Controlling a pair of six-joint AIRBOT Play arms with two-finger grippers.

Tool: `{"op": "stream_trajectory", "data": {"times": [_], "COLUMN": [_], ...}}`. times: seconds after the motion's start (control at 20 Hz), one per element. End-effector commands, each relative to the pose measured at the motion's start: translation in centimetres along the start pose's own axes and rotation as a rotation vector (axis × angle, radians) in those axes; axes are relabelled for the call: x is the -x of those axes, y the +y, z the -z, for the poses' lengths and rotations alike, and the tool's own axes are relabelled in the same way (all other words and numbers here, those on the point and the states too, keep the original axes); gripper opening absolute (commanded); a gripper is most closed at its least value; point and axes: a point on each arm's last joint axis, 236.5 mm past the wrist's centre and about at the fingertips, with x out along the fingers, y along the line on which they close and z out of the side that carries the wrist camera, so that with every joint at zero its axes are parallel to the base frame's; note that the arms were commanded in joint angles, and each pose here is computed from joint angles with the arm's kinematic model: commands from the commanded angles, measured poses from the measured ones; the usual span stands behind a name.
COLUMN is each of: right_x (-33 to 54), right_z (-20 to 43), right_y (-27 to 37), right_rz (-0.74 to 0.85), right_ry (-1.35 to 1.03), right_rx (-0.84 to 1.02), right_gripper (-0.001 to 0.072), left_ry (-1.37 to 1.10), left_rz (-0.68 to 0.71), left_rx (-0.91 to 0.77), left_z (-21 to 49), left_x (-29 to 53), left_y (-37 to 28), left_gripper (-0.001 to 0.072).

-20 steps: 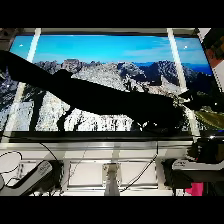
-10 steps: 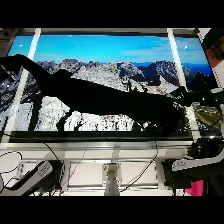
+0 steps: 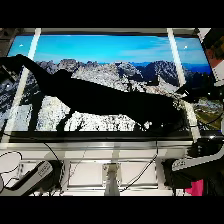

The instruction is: Fold the clothes and pants, and hang the long-sleeved shirts on hangers.

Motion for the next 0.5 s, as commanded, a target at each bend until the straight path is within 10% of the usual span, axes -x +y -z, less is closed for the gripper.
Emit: {"op": "stream_trajectory", "data": {"times": [0.0, 0.45], "right_x": [-0.3, -5.5], "right_z": [1.4, 5.9], "right_y": [-0.8, 2.0], "right_rz": [-0.004, -0.061], "right_ry": [0.08, 0.289], "right_rx": [-0.017, 0.038], "right_gripper": [0.0586, 0.0548], "left_ry": [0.0, 0.009], "left_rz": [0.0, 0.006], "left_rx": [-0.001, -0.002], "left_z": [0.0, 0.3], "left_x": [0.0, -0.3], "left_y": [0.0, -0.2], "left_gripper": [0.0005, 0.0005]}}
